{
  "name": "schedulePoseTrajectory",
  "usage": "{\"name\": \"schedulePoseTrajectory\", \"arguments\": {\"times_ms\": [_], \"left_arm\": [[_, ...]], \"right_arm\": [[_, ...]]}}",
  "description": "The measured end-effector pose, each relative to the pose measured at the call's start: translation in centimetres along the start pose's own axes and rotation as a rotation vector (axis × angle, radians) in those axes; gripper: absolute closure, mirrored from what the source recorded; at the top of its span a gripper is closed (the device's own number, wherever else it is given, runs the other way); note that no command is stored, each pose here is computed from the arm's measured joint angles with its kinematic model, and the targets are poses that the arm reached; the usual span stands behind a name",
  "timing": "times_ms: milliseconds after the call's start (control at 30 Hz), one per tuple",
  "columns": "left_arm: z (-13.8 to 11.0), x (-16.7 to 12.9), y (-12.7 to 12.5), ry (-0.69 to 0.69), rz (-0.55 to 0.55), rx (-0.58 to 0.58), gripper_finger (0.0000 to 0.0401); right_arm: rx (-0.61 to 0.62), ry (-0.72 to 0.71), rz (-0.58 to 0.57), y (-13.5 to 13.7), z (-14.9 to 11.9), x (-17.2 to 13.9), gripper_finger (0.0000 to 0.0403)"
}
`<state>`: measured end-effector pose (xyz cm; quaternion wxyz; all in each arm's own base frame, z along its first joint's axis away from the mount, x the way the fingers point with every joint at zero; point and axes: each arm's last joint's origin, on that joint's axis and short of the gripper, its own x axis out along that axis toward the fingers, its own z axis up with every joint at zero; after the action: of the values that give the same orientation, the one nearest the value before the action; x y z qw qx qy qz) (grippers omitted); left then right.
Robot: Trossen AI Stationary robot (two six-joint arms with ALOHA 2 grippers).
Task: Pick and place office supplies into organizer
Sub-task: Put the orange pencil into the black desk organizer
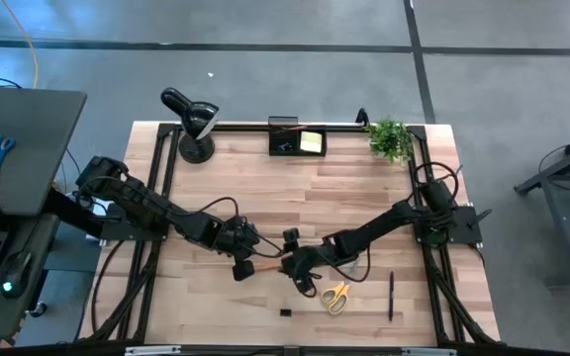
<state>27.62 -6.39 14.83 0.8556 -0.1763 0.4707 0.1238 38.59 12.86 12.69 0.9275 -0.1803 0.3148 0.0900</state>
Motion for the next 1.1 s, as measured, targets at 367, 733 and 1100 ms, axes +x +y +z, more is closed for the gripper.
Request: {"name": "schedulePoseTrajectory", "arguments": {"times_ms": [367, 733, 1100], "left_arm": [[-1.6, -4.1, -3.2, -0.2, 0.015, 0.092, 0.04], [-5.2, -6.7, -6.6, -0.464, 0.101, 0.102, 0.04], [-7.1, -7.9, -8.3, -0.542, 0.051, 0.128, 0.04]], "right_arm": [[0.18, -0.033, 0.1, 0.4, -3.2, 0.0, 0.0217], [0.206, -0.197, 0.066, 0.7, -4.2, -0.1, 0.0274], [0.199, -0.198, 0.086, 1.4, -4.4, 2.8, 0.0295]]}}
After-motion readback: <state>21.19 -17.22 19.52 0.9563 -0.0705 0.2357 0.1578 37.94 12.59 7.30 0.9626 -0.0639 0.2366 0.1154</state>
